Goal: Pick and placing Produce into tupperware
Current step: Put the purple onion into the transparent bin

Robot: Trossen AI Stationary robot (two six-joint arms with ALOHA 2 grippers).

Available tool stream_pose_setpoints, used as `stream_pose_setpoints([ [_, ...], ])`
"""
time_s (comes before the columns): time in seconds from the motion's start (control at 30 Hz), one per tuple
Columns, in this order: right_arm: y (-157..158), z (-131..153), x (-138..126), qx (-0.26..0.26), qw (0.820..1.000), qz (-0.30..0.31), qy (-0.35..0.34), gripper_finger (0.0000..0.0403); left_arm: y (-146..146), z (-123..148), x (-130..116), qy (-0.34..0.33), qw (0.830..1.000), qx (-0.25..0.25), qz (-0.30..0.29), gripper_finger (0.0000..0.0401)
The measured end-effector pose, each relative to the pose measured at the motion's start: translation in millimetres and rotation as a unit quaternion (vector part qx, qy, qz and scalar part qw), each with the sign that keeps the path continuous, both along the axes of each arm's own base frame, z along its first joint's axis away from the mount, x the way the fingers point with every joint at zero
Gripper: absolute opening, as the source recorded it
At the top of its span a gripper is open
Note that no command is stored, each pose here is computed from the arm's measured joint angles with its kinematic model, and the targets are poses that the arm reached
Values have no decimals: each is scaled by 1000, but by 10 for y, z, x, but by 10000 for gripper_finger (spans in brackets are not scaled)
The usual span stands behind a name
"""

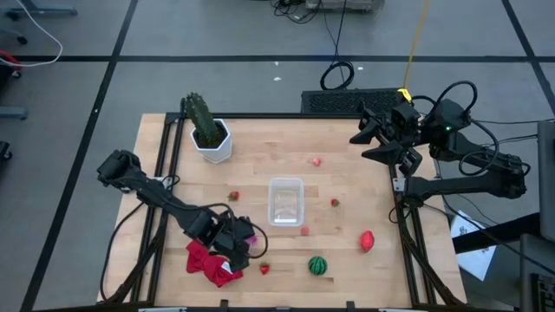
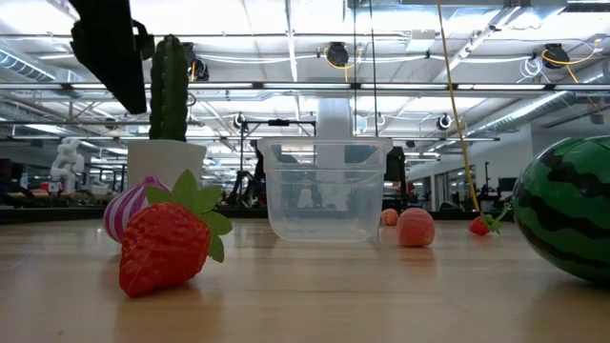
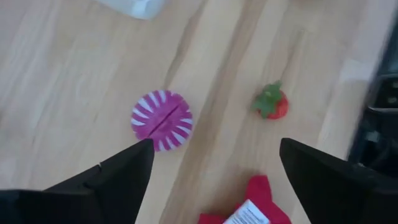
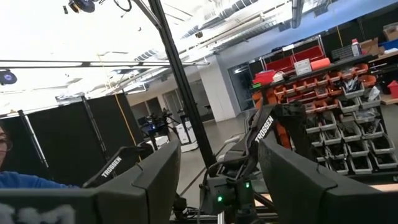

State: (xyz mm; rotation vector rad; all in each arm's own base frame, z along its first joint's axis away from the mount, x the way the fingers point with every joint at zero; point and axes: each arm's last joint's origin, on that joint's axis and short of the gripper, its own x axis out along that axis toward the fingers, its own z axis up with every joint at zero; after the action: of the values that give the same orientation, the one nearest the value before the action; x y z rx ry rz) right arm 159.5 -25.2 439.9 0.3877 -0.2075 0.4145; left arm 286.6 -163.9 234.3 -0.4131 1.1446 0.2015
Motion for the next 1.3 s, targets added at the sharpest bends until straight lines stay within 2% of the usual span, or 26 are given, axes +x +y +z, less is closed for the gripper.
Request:
stream_pose_setpoints([
  [0.13,0,-1,-1,0,1000,0,1,210,15,-93,62,1,1000,-4,27,343],
  [0.23,0,-6,0,0,1000,0,3,210,34,-190,72,26,999,7,32,337],
  [0.57,0,-10,2,-1,1000,0,5,210,46,-486,246,54,998,-1,42,335],
  [0.73,0,-11,2,-1,1000,0,5,210,55,-548,317,44,998,-3,43,335],
  [0.93,-1,-11,2,-1,1000,0,5,210,79,-651,331,65,997,7,44,320],
  [1.1,0,-11,2,0,1000,1,5,210,110,-628,345,59,997,7,57,310],
  [1.3,-1,-12,3,0,1000,1,6,210,114,-620,355,54,997,2,62,317],
])
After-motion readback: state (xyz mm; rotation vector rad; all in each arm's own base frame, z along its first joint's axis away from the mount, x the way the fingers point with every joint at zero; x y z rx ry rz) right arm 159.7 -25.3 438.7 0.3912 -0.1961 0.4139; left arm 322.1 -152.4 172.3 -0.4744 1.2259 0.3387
